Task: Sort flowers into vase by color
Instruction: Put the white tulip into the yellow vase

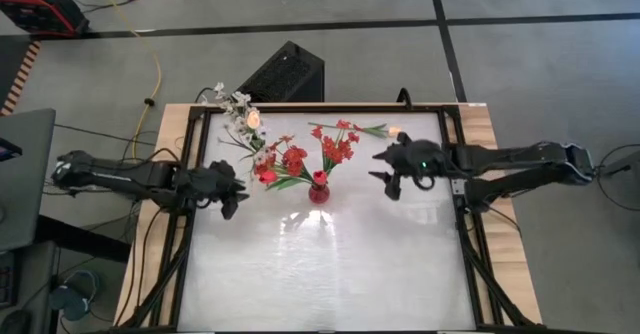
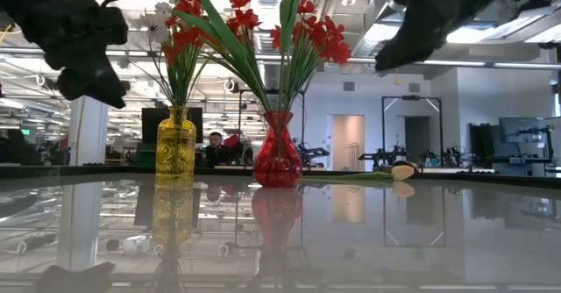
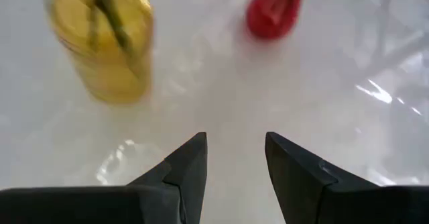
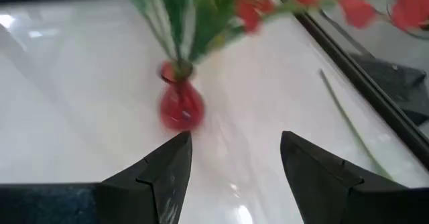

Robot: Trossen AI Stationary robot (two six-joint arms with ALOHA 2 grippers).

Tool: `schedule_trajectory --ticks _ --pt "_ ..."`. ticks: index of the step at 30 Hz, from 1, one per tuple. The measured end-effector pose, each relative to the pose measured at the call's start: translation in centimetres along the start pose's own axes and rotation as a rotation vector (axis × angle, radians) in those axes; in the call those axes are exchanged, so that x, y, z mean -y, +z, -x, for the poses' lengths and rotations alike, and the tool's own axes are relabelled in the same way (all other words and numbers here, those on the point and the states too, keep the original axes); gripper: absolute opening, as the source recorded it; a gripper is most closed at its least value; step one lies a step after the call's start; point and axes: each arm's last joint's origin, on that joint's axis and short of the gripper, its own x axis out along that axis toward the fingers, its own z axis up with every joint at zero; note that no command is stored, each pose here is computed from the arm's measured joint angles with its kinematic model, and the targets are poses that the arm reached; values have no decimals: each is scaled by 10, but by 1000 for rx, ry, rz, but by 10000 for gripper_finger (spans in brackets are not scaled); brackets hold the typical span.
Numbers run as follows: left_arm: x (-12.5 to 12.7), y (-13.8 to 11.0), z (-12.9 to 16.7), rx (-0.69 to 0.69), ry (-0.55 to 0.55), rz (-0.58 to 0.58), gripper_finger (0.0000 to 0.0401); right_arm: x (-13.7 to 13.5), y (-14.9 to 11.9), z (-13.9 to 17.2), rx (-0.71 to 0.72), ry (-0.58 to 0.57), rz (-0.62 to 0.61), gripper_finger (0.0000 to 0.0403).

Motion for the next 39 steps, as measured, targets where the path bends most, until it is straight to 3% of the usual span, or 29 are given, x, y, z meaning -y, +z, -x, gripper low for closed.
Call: schedule_trajectory --ticks 8,16,23,30,39 --pt "20 -17 7 -55 -107 -32 139 50 -5 -24 -88 -16 7 255" --pt "28 -24 13 38 -76 -58 139 91 -19 -55 -163 11 -11 255" --pt "37 -24 17 83 -145 -62 139 113 -35 -83 -206 35 39 255" --pt "38 -23 18 151 -102 -104 139 131 -45 -106 -261 18 35 255" --pt "37 -23 18 176 -77 -148 139 175 -35 -144 -336 -2 80 255"
